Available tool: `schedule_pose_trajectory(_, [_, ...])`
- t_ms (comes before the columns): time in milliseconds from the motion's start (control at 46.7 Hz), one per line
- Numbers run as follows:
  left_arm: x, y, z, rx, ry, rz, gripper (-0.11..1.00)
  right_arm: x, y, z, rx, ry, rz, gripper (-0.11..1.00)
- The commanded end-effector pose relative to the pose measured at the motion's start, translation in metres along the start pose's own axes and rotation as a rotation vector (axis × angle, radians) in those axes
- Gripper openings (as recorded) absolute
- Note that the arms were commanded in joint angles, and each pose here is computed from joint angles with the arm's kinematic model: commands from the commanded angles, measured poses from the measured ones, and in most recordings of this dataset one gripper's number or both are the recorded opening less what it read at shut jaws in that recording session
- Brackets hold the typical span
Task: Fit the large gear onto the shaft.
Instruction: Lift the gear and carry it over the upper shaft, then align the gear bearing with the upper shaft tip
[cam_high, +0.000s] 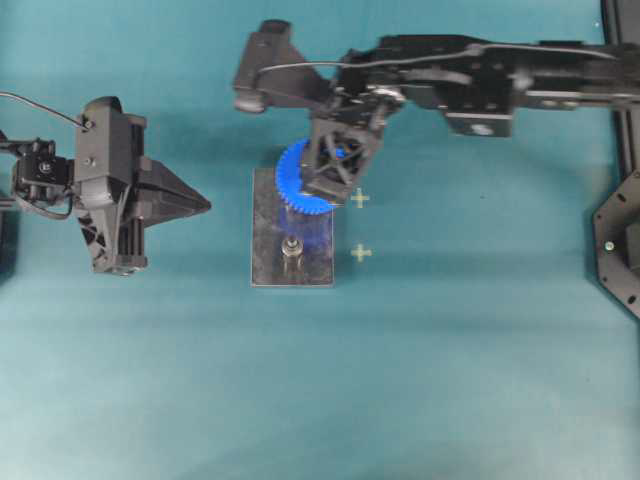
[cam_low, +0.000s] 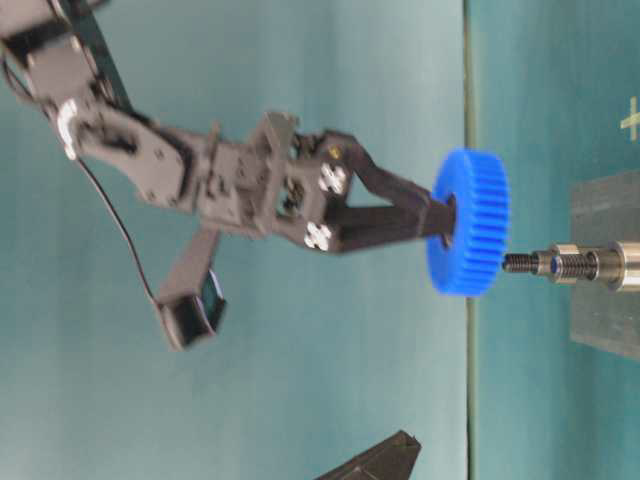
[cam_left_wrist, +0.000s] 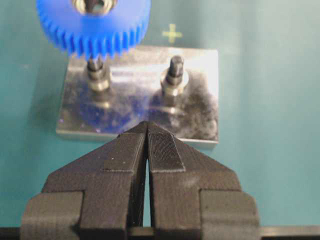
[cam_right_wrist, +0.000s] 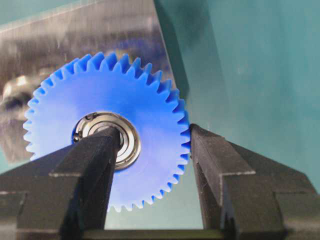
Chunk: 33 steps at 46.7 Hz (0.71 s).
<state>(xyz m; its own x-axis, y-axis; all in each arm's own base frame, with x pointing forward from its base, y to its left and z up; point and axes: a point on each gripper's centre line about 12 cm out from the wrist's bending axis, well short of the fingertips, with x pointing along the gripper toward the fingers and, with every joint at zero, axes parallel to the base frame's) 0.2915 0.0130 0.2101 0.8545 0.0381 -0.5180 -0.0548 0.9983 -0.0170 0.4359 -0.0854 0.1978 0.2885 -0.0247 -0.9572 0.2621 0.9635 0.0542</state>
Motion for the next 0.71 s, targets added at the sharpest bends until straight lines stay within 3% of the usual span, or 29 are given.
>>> schedule_pose_trajectory(0, [-0.003,0.000,0.007,-0.002,-0.031,-0.001,0.00,-0.013,0.001,0.014,-0.005,-0.050,0.006,0.49])
schedule_pose_trajectory(686, [-0.014,0.000,0.007,0.000,-0.075,-0.002,0.00,0.007,0.000,0.022,-0.002,-0.014,0.002,0.49])
